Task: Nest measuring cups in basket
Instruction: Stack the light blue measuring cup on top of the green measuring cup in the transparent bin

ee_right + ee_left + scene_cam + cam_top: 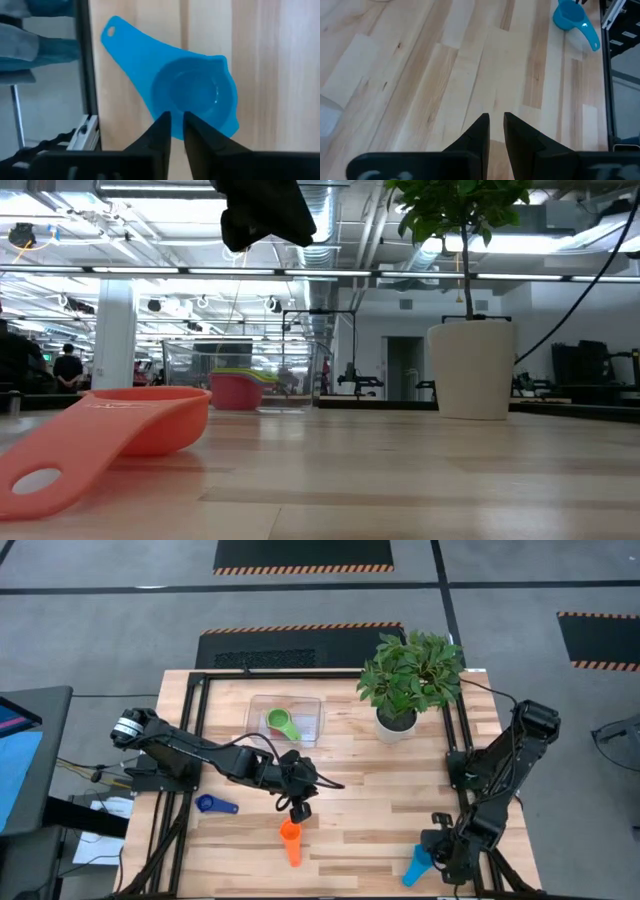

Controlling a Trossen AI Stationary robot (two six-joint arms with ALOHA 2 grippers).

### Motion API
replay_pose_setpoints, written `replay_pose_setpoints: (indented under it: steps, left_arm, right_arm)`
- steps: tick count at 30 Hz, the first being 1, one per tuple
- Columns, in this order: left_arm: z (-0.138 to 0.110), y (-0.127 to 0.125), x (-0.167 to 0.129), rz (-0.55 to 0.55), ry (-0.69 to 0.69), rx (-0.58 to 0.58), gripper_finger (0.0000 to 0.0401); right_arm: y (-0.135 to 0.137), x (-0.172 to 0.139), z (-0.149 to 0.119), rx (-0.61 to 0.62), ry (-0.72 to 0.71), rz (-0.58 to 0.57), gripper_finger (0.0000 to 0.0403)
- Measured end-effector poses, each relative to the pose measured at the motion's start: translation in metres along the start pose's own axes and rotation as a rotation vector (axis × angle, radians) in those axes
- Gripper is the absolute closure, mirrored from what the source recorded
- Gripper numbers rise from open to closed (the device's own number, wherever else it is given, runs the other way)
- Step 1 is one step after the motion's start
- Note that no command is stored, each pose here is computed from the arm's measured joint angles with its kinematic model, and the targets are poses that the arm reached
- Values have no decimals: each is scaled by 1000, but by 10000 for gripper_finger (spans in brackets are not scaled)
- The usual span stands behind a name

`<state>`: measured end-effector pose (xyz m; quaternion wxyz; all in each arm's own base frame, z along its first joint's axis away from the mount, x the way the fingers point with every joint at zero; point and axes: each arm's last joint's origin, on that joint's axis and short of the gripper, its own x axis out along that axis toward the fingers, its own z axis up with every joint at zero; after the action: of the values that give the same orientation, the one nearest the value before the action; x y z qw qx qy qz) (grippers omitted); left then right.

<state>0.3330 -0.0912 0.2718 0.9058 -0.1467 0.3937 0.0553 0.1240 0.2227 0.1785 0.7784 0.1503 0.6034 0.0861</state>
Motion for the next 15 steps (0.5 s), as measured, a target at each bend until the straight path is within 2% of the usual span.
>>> replay_pose_setpoints:
  steps: [7, 12, 15]
  left_arm:
    - [0, 0, 0, 12, -6, 52, 358]
    - [0, 1, 0, 13, -4, 70, 358]
    - [0, 1, 0, 17, 1, 72, 358]
  right_arm:
    - [-5, 18, 5, -28, 20, -73, 392]
    - [-16, 39, 17, -36, 53, -144, 389]
    - [-26, 46, 40, 14, 9, -182, 392]
